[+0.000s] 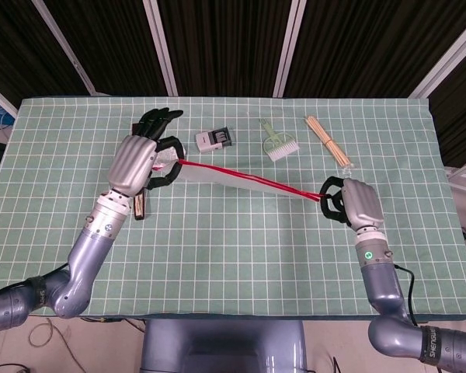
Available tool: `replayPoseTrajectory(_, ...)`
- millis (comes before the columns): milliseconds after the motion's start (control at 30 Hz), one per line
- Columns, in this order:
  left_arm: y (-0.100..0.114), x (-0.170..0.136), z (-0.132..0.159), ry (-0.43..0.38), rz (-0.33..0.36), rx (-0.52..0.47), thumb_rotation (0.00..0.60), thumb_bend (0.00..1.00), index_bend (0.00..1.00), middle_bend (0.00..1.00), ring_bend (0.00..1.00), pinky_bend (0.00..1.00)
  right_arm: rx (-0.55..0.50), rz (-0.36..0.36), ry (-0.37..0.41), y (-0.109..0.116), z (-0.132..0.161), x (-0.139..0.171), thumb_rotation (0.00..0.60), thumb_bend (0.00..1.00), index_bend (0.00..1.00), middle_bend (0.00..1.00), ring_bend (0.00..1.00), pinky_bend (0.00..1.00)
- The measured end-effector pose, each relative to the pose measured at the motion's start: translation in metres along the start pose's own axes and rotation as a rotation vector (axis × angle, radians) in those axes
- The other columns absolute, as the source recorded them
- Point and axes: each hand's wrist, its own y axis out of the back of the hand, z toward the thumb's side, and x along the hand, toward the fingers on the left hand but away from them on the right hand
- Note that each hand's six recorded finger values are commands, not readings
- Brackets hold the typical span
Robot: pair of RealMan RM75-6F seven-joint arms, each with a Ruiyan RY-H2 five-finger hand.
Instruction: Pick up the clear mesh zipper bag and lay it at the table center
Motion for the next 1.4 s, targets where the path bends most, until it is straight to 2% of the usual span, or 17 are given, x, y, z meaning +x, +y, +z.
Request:
replayPoseTrajectory(167,0.004,-0.005,-0.014,0.023,-0.001,0.007,0.6,0.43,0.61,0.11,0.0,0.0,-0.003,-0.012,-0.014,0.006,-0.008,-0.002,0.6,0.64,0.65,1.0,1.0,0.96)
replayPoseTrajectory(567,-0.001,-0.012,-0.026,0.038,-0.02,0.02,0.6,0.43,0.6,0.1,0.0,0.0,-0.004,-0.023,-0.017,0.01,-0.011,-0.003,0.6,0.64,0.65,1.0,1.0,0.95)
replayPoseTrajectory(633,-0.002,-0.013,-0.027,0.039,-0.025,0.021,0.6,0.41,0.58,0.1,0.0,0.0,-0.003,-0.023,-0.016,0.009,-0.011,-0.003,0.6,0.64,0.65,1.0,1.0,0.93)
replayPoseTrajectory(700,-0.004,-0.014,-0.027,0.039,-0.031,0.022,0.6,0.34,0.54,0.09,0.0,0.0,-0.002,-0.024,-0.014,0.01,-0.011,-0.003,0.6,0.6,0.61,0.98,0.96,0.88)
replayPoseTrajectory(767,-0.005,-0.015,-0.027,0.039,-0.039,0.024,0.6,0.26,0.49,0.07,0.0,0.0,0.003,-0.024,-0.013,0.009,-0.011,-0.003,0.6,0.52,0.5,0.9,0.87,0.79)
replayPoseTrajectory(867,-0.007,-0.018,-0.027,0.038,-0.057,0.025,0.6,0.16,0.42,0.05,0.0,0.0,0.009,-0.016,-0.013,0.008,-0.011,-0.002,0.6,0.4,0.29,0.68,0.69,0.62)
replayPoseTrajectory(933,-0.009,-0.021,-0.028,0.039,-0.07,0.022,0.6,0.13,0.38,0.05,0.0,0.0,0.009,-0.009,-0.015,0.008,-0.011,-0.001,0.6,0.34,0.16,0.56,0.59,0.53)
replayPoseTrajectory(1033,-0.01,-0.026,-0.03,0.044,-0.086,0.02,0.6,0.11,0.35,0.04,0.0,0.0,0.013,-0.005,-0.021,0.009,-0.013,0.0,0.6,0.29,0.04,0.43,0.46,0.43)
replayPoseTrajectory(1167,-0.009,-0.034,-0.034,0.056,-0.097,0.017,0.6,0.11,0.32,0.03,0.0,0.0,0.009,-0.01,-0.028,0.011,-0.015,0.001,0.6,0.27,0.0,0.33,0.34,0.35)
replayPoseTrajectory(1400,0.001,-0.061,-0.052,0.099,-0.102,0.046,0.6,0.11,0.28,0.02,0.0,0.0,0.021,-0.013,-0.043,0.017,-0.026,0.008,0.6,0.23,0.0,0.22,0.23,0.31)
